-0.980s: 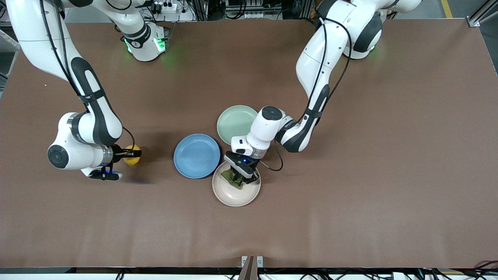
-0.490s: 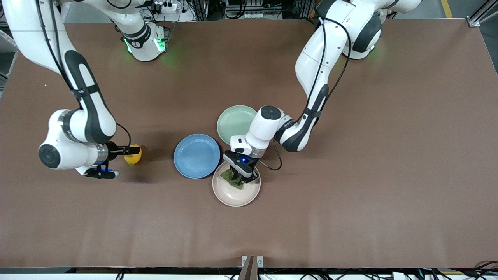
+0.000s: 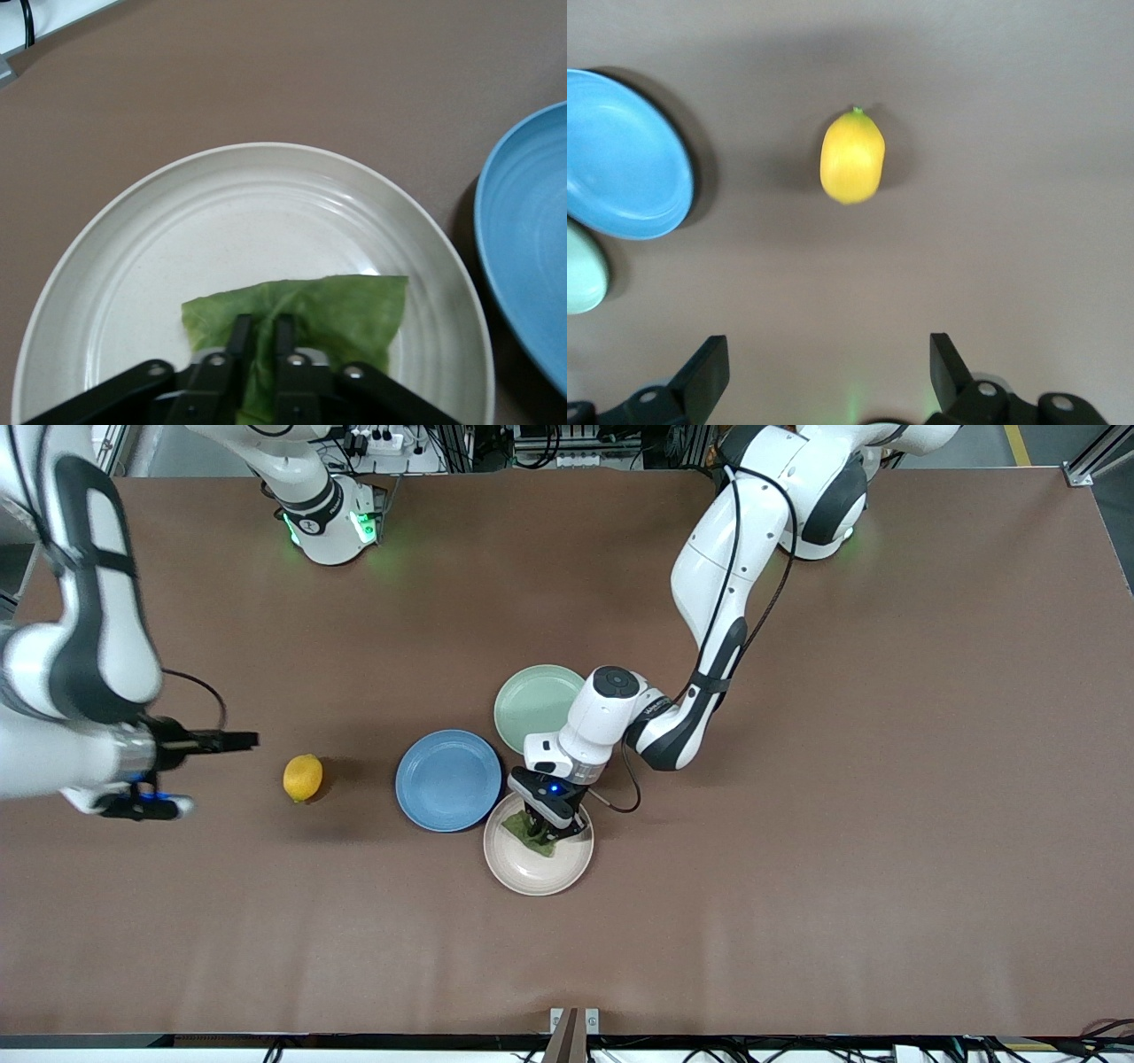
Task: Pick lemon and lettuce from blue and beige plates
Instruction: 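Open the right gripper and withdraw it while the left lifts the lettuce, then carry the lettuce leaf away from the beige plate with the left gripper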
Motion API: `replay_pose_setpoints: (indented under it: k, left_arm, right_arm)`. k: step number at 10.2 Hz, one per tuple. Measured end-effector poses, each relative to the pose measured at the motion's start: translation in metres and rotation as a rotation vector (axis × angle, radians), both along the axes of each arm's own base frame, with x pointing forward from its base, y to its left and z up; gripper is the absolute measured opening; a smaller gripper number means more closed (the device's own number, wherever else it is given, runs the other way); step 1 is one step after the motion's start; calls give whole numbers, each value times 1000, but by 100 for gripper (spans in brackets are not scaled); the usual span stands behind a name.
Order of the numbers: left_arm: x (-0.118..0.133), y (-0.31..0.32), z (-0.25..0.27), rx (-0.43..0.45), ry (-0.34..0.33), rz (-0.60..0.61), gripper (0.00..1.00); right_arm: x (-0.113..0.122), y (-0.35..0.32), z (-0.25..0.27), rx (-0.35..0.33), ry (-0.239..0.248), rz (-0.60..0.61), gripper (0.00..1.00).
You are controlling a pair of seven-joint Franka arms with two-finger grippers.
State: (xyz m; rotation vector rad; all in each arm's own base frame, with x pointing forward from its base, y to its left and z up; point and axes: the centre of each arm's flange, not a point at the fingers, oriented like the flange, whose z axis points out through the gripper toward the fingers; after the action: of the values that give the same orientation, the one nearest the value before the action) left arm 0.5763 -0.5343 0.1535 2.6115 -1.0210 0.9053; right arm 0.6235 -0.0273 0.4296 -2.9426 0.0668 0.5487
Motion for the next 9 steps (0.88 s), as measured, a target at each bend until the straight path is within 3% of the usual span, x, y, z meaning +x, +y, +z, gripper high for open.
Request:
replay_pose_setpoints:
  k: [1,4,6,9]
  left_arm:
    - [0,0,0,0,0,0,2]
    - [0,-1,2,-1,1,3,2]
    - [5,-6,23,17,40,40,2]
    - [7,-11,148,97,193,173,2]
  right_arm:
    - [-3,-2,42,-2,-61,0,100]
    - [-29,4,141,-9,-218,10,100]
    - [-47,3,173,-24,-248,14,100]
    - [-64,6,188,-57,-234,34,100]
